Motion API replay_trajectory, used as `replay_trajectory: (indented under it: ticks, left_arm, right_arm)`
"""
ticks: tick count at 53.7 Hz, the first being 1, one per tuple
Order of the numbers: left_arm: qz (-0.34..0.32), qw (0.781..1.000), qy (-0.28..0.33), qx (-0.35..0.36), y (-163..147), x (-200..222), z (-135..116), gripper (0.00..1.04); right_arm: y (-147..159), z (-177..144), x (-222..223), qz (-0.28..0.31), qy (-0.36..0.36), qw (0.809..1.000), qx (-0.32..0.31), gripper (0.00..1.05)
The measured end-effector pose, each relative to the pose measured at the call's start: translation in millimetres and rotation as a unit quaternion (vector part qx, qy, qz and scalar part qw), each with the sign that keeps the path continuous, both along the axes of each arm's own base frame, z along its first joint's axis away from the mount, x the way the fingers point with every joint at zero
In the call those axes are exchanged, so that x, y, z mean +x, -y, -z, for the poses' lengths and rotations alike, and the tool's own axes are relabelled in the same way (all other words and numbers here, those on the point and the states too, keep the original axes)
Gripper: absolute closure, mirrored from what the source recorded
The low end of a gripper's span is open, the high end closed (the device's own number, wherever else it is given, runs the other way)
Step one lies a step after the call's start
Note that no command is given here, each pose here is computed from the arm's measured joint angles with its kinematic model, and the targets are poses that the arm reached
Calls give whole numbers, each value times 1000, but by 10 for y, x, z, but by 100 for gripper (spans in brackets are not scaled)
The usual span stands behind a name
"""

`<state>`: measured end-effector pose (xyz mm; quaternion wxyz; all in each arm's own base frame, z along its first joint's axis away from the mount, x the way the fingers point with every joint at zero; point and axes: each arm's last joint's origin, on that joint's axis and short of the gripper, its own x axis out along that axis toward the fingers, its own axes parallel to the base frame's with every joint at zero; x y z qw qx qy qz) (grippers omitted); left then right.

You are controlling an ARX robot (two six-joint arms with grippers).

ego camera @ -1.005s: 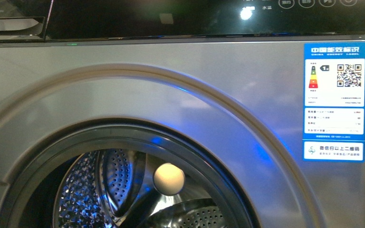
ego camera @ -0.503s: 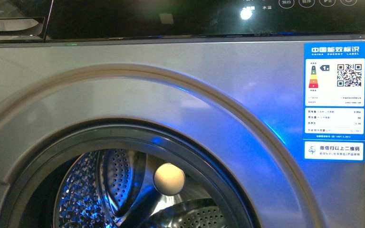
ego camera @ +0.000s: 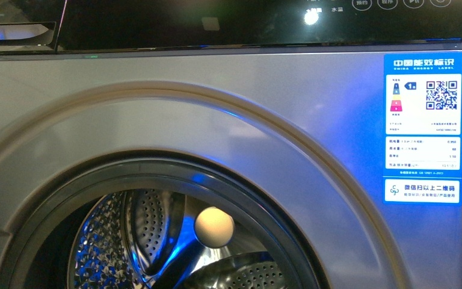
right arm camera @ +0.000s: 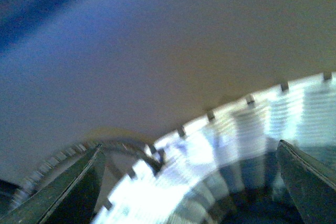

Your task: Put clothes into washing machine

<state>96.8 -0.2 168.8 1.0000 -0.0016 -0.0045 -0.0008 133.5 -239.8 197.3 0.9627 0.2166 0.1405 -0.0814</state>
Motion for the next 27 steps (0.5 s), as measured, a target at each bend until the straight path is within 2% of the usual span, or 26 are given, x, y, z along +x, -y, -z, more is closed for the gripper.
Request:
replay_trajectory:
  ticks: [2,8,13,19,27]
  left_arm:
    - [0,1000,0,0,0,0,0,7]
    - [0,1000,0,0,0,0,0,7]
    - [0,1000,0,0,0,0,0,7]
    - [0,1000,0,0,0,0,0,7]
    - [0,1000,0,0,0,0,-1,7]
  right_arm:
    - [18,165,-25,0,-32,999,6,8]
    - [112,829,-75,-6,-128,991,-29,8]
    - [179,1249,-60,0,-177,983,-42,8]
    - [201,1691,-27,6,-212,977,-36,8]
    - [236,2088,67,2,-226,973,-40,8]
